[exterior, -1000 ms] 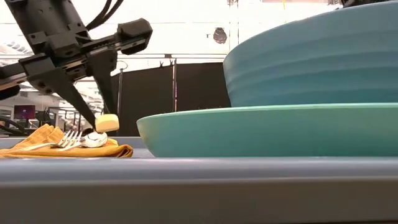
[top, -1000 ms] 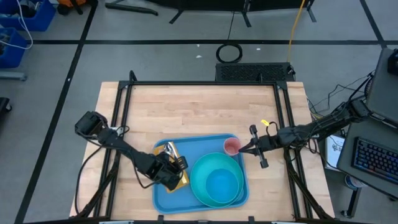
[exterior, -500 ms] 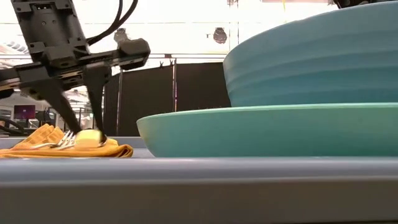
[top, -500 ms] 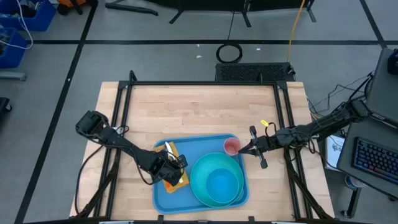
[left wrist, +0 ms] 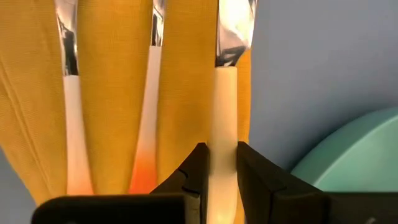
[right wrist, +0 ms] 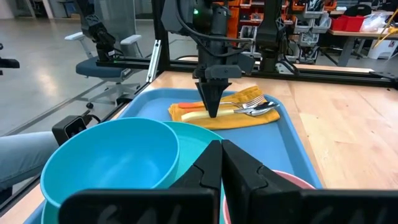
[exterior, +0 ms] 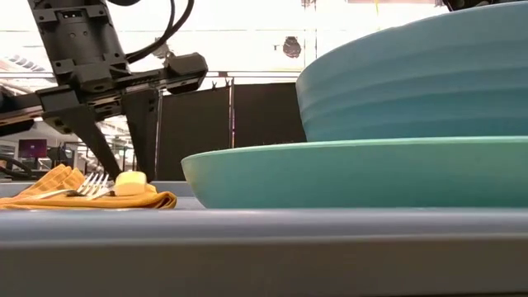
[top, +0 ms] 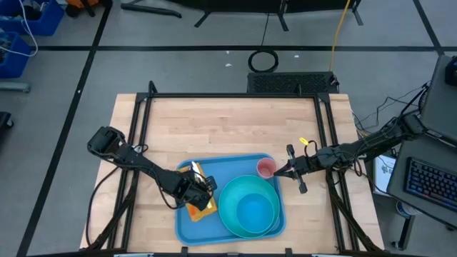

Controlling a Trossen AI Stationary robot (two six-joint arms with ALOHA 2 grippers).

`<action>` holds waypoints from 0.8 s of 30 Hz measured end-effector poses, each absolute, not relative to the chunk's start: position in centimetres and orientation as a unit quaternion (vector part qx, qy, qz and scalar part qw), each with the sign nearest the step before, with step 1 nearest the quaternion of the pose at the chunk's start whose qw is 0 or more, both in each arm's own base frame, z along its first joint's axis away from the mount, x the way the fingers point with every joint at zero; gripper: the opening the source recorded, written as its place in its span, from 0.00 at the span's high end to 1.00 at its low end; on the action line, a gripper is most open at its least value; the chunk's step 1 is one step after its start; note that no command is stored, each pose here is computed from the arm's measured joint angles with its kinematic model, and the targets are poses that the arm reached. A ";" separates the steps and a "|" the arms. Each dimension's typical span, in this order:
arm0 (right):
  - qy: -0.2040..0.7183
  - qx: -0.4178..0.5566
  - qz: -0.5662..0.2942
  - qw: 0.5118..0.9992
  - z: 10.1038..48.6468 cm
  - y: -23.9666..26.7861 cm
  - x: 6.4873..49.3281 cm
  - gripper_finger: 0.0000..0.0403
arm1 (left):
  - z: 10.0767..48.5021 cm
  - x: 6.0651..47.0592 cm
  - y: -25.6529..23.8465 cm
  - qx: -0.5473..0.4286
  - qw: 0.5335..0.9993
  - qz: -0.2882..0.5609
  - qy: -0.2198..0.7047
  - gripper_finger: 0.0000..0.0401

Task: Set up tray
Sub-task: Adjust the white table knife on the top of the yellow table napkin, then adjust the blue tray

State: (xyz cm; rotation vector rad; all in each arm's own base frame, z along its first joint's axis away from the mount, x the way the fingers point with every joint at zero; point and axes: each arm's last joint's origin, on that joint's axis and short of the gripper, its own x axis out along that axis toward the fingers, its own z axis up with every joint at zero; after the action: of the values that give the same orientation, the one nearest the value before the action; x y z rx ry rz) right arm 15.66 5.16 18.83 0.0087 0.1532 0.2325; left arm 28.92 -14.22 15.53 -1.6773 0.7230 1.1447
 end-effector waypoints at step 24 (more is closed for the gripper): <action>0.077 0.004 0.116 0.990 18.8 5.2 15.7 1.00 | 15.7 29.3 -14.3 -0.683 0.500 0.447 0.289 0.46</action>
State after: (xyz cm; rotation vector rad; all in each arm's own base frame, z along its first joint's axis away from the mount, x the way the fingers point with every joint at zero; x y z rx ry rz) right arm 15.65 5.16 18.82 0.0084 0.1535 0.2325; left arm 29.26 -14.31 15.70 -1.6528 0.7000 1.0814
